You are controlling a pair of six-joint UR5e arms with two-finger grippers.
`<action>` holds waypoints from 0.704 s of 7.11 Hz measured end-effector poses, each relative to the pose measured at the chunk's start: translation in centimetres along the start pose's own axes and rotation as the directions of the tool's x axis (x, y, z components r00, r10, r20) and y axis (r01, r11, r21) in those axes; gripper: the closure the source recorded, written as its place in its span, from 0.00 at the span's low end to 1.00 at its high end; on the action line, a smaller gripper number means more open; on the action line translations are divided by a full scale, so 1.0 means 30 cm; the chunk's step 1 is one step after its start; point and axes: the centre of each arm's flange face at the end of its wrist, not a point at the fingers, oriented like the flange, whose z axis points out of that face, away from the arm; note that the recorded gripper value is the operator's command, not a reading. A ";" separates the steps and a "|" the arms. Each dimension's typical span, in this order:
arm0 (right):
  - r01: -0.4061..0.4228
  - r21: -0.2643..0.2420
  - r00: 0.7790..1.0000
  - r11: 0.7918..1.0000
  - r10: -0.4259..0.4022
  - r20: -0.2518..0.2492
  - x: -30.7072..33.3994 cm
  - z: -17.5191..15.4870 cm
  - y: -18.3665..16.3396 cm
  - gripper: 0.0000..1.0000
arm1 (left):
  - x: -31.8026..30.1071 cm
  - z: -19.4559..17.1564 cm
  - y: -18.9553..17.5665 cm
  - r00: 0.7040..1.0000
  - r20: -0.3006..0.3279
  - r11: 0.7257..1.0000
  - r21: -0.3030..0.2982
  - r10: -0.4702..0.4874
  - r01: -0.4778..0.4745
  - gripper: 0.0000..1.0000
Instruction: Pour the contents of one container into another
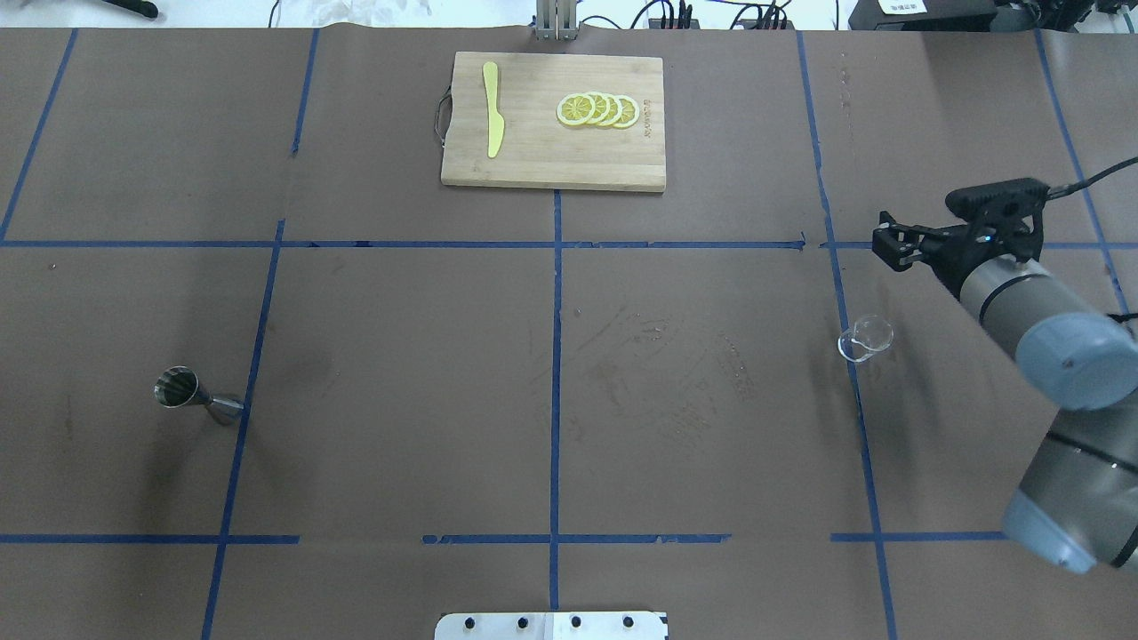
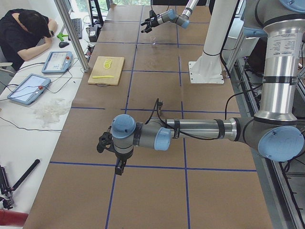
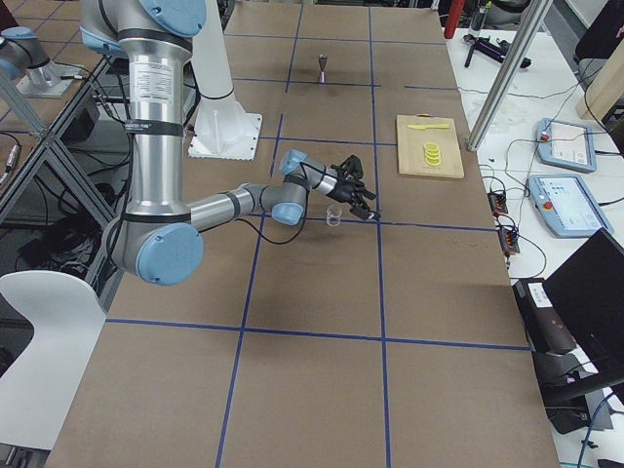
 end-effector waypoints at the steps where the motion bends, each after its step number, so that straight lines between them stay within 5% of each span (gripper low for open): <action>1: 0.055 -0.141 0.998 0.988 -0.053 0.021 0.167 0.019 -0.087 0.00 | 0.001 0.000 -0.001 1.000 0.000 1.000 0.001 0.001 -0.001 0.00; 3: 0.185 -0.353 0.982 0.917 -0.160 0.099 0.476 -0.008 -0.193 0.00 | 0.000 0.000 0.000 1.000 0.000 1.000 0.001 0.001 -0.001 0.00; 5: 0.260 -0.499 0.961 0.827 -0.169 0.220 0.766 -0.091 -0.202 0.00 | -0.004 0.004 0.005 1.000 0.000 1.000 -0.001 -0.001 0.001 0.00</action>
